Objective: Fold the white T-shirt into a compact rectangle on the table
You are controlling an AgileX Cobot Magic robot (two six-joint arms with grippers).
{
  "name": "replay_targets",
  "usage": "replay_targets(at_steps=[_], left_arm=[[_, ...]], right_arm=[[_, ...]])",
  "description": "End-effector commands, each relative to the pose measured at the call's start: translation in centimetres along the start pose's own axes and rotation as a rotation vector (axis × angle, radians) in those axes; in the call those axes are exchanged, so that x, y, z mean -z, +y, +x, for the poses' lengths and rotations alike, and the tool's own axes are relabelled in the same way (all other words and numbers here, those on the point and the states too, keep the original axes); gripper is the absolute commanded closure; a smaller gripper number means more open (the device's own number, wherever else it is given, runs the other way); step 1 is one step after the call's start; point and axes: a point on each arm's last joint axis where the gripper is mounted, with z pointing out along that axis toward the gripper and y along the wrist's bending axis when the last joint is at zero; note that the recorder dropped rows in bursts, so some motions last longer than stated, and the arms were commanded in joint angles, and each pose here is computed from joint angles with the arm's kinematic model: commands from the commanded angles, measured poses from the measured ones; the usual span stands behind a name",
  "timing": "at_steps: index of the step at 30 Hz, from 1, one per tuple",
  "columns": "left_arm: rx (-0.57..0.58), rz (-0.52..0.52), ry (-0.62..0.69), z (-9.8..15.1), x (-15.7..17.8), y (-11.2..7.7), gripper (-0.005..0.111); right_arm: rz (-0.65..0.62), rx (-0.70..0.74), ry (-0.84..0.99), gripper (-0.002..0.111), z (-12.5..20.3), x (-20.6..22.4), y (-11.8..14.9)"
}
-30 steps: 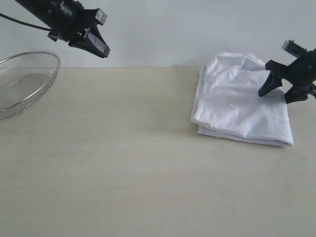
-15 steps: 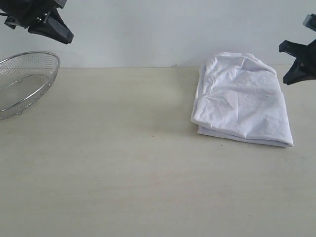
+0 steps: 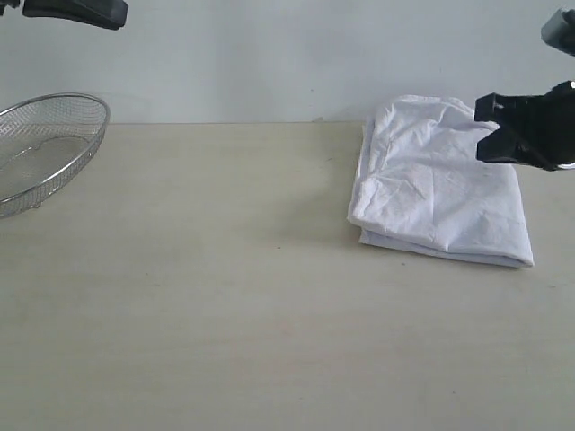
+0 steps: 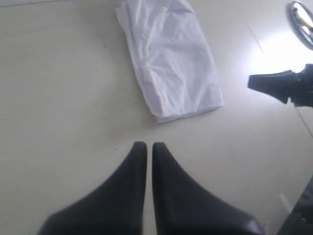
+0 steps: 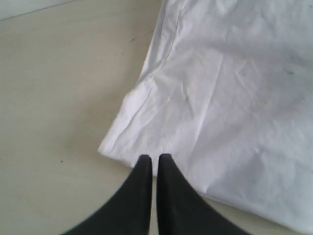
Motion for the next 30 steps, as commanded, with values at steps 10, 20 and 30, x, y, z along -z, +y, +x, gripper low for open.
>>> replay_targets(at_steps=[10, 20, 30], left_arm=[[0.069, 0.202, -0.328, 11.7, 3.6, -6.8, 0.102], [0.034, 0.108, -0.523, 20.5, 6.0, -9.4, 0.102], [-0.027, 0.189, -0.384, 24.4, 4.2, -10.1, 0.102]], right_arm=[[-0.01, 0.195, -0.103, 0.108, 6.2, 2.0, 7.3], [-0.05, 0.337, -0.061, 0.108, 11.0, 1.3, 10.7], [-0.059, 0.357, -0.064, 0.108, 16.0, 2.8, 11.0]])
